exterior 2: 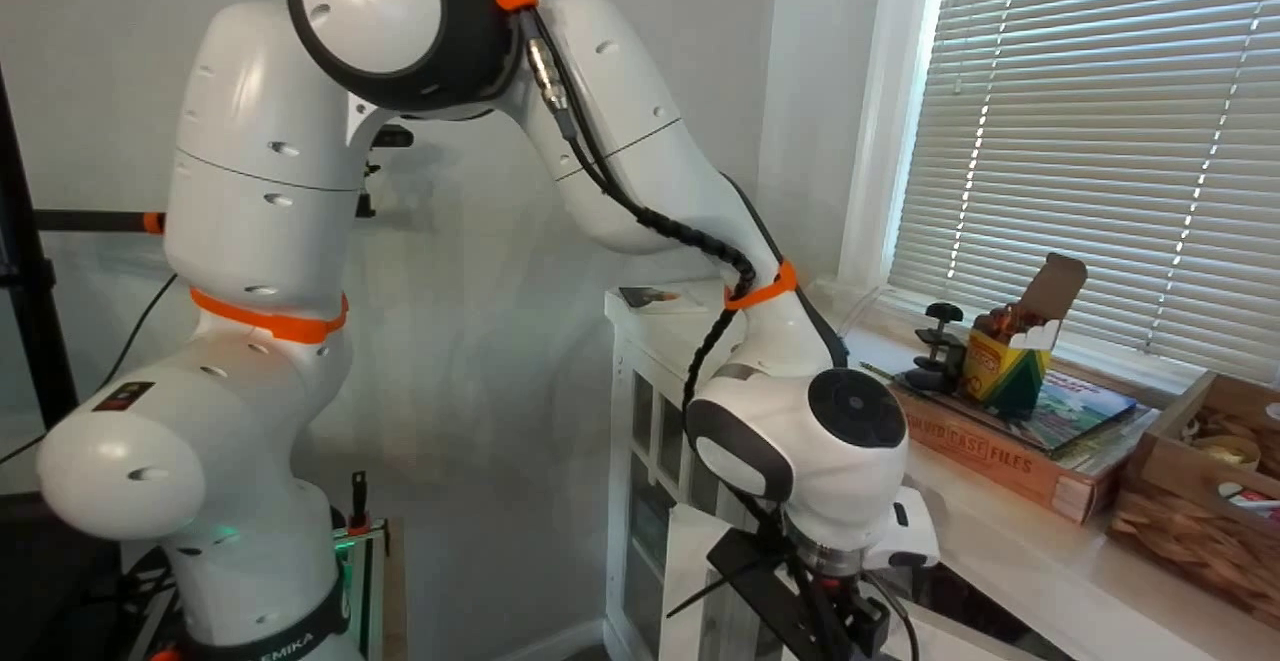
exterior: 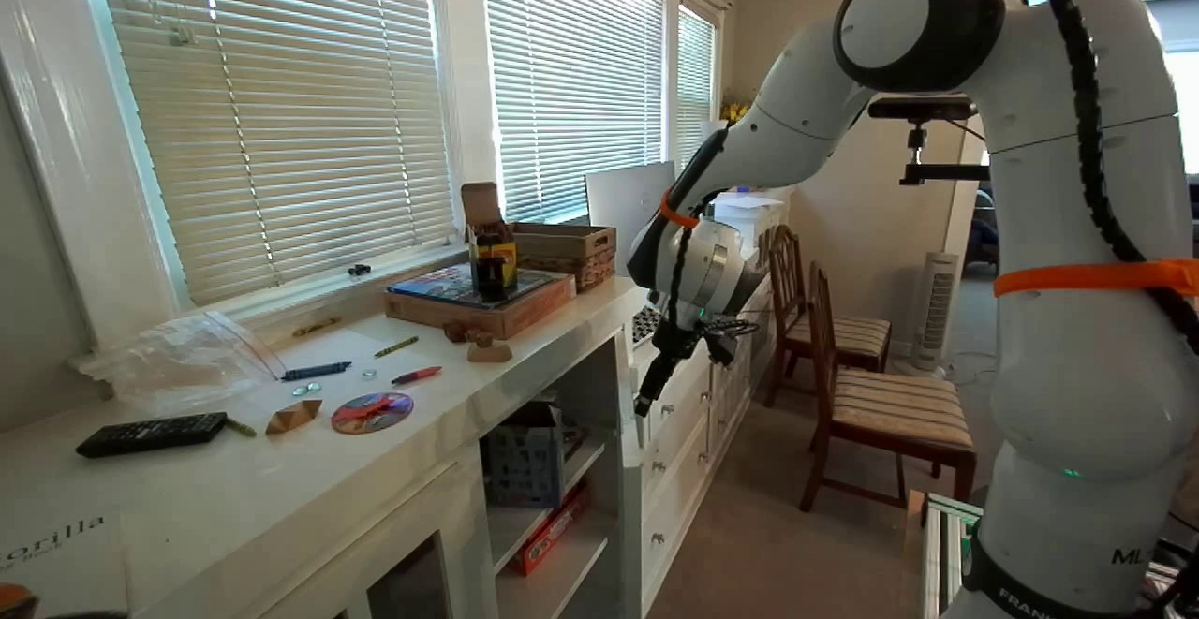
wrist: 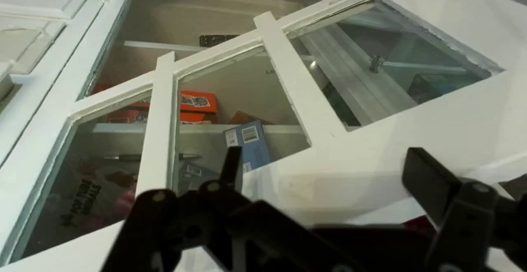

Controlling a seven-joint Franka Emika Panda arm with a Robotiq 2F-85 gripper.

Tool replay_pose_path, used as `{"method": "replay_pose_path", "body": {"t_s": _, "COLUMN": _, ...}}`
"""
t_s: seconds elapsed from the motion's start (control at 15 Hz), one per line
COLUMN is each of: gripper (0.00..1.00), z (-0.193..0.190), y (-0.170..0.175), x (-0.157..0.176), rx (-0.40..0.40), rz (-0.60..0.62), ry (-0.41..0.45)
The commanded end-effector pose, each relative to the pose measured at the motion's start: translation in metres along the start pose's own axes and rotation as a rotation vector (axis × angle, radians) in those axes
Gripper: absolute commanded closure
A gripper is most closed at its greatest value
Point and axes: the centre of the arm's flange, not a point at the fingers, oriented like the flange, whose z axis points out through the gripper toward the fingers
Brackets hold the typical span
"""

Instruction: Close the bottom right cabinet door

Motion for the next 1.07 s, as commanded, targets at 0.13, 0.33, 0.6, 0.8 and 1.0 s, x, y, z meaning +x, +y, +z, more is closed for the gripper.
{"method": "replay_pose_path", "body": {"t_s": 0.13, "gripper": 0.00, "z": 0.032, "y": -0.019, "x": 0.029, "rx": -0.085, "rz": 0.012, "ry": 0.129}}
{"method": "replay_pose_path", "body": {"t_s": 0.33, "gripper": 0.00, "z": 0.042, "y": -0.030, "x": 0.047, "rx": -0.128, "rz": 0.051, "ry": 0.188}}
{"method": "replay_pose_path", "body": {"t_s": 0.6, "gripper": 0.00, "z": 0.052, "y": -0.029, "x": 0.061, "rx": -0.178, "rz": 0.152, "ry": 0.236}}
{"method": "replay_pose_path", "body": {"t_s": 0.8, "gripper": 0.00, "z": 0.058, "y": -0.025, "x": 0.068, "rx": -0.212, "rz": 0.258, "ry": 0.273}}
{"method": "replay_pose_path", "body": {"t_s": 1.0, "gripper": 0.00, "z": 0.063, "y": -0.022, "x": 0.072, "rx": -0.250, "rz": 0.339, "ry": 0.315}}
